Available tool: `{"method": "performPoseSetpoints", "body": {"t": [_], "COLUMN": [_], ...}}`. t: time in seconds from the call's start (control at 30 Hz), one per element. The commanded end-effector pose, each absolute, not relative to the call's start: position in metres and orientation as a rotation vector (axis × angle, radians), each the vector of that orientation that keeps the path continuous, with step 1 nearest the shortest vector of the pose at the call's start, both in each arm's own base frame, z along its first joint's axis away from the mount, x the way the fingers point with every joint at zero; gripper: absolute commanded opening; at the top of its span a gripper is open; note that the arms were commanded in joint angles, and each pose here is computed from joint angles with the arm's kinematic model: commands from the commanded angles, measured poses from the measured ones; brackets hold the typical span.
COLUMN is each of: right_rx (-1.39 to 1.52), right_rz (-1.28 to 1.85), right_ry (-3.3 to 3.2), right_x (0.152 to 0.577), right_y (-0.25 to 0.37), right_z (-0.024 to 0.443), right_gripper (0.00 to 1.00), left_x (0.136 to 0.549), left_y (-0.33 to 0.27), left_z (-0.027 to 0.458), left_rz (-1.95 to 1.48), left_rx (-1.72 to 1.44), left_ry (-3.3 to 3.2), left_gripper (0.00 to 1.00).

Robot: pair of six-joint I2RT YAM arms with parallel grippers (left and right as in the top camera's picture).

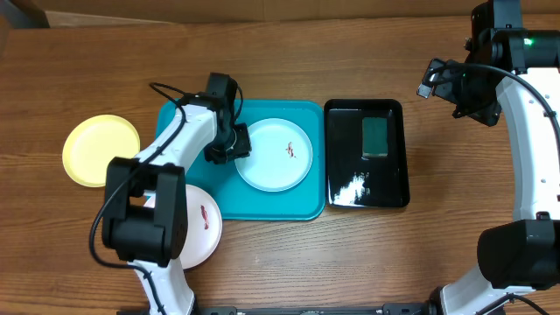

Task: Clean dirty plates on tray and stack at the side
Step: 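Grip the white plate's left rim with the left gripper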

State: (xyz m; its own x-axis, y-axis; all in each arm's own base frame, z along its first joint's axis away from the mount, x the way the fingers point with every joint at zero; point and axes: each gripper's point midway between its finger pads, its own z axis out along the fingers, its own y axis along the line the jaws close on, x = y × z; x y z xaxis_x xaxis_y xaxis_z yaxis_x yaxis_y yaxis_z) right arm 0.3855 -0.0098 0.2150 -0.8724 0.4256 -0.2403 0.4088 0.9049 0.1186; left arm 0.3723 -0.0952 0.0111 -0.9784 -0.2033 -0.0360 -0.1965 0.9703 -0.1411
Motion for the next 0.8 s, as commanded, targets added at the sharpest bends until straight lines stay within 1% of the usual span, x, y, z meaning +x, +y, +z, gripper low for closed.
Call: {"method": "performPoseSetpoints", "body": {"t": [0.0,0.13,0.23,0.33,0.5,0.57,0.6,0.77], "right_rx": [0.621,0.621,0.621,0.620,0.617,0.611,0.608,0.603], "right_rz": [0.094,0.094,0.094,0.094,0.097,0.104,0.107,0.121], "right_ry": [2.804,2.804,2.804,2.802,2.789,2.762,2.748,2.734], "right_x": [0.385,0.385,0.385,0.385,0.388,0.395,0.398,0.402], "right_y": [-0.011,-0.011,-0.011,-0.011,-0.011,-0.011,-0.011,-0.010], "right_z": [0.217,0.217,0.217,0.217,0.218,0.220,0.221,0.222], "right_gripper": [1.00,1.00,1.00,1.00,1.00,1.00,1.00,1.00], "left_x": [0.369,0.374,0.378,0.381,0.388,0.391,0.392,0.388], "left_y": [-0.102,-0.089,-0.080,-0.077,-0.080,-0.081,-0.082,-0.087], "left_z": [-0.001,-0.002,-0.001,0.001,0.014,0.021,0.024,0.021], "left_rz": [-0.238,-0.122,-0.054,-0.044,-0.061,-0.063,-0.068,-0.115], "left_rx": [-0.251,-0.255,-0.261,-0.242,-0.207,-0.207,-0.206,-0.205], "left_ry": [3.107,3.086,3.067,3.060,3.059,3.057,3.056,3.069], "left_gripper": [0.31,0.22,0.22,0.27,0.28,0.25,0.22,0.18]}}
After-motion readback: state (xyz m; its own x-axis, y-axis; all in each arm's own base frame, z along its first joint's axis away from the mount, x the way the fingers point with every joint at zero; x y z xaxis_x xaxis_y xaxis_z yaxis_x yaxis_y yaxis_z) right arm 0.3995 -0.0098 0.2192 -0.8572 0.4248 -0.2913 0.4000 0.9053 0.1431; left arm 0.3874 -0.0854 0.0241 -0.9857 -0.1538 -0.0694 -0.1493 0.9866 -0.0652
